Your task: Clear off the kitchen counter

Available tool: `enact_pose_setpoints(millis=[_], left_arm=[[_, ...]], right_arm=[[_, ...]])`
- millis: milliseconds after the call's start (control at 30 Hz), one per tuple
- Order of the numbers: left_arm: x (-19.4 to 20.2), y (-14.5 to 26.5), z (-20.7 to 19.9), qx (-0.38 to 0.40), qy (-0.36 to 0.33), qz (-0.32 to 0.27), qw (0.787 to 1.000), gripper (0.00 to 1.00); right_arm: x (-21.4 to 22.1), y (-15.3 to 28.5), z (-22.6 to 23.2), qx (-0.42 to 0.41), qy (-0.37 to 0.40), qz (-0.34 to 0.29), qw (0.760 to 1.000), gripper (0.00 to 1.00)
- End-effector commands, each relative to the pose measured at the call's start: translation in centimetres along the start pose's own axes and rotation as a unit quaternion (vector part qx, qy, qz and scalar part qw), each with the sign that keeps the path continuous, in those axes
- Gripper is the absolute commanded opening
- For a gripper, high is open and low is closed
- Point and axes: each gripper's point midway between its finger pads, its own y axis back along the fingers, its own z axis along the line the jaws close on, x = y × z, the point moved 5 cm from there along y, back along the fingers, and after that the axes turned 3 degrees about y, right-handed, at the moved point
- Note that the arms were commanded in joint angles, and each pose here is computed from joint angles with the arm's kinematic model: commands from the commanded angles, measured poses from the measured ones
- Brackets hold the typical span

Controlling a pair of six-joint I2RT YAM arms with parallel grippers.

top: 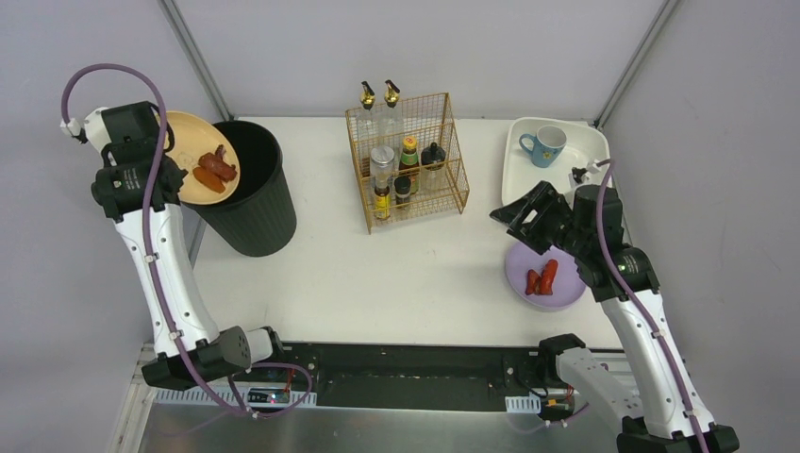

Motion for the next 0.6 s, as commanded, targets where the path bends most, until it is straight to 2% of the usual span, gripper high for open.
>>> enact_pose_setpoints(millis=[0, 167, 300, 567], left_arm=[[-2.1, 1.4, 0.4, -0.035, -0.044, -0.094, 0.994, 0.0], [-2.3, 1.7, -0.5, -0.05, -0.088, -0.126, 0.987, 0.0], [-2.3, 2.3, -2.0, -0.068, -0.147, -0.17, 0.972, 0.0], [-2.2, 3.1, -4.0, -0.083, -0.201, -0.217, 0.952, 0.0]], right_arm=[[-0.2, 0.3, 0.8, -0.029, 0.004, -0.01, 1.0, 0.66], [-0.1, 0.1, 0.7, -0.031, 0.002, -0.011, 0.999, 0.66], [0.0, -0.1, 0.6, -0.031, 0.0, -0.009, 0.999, 0.66], [0.0, -0.4, 0.5, -0.029, 0.001, -0.007, 1.0, 0.66]])
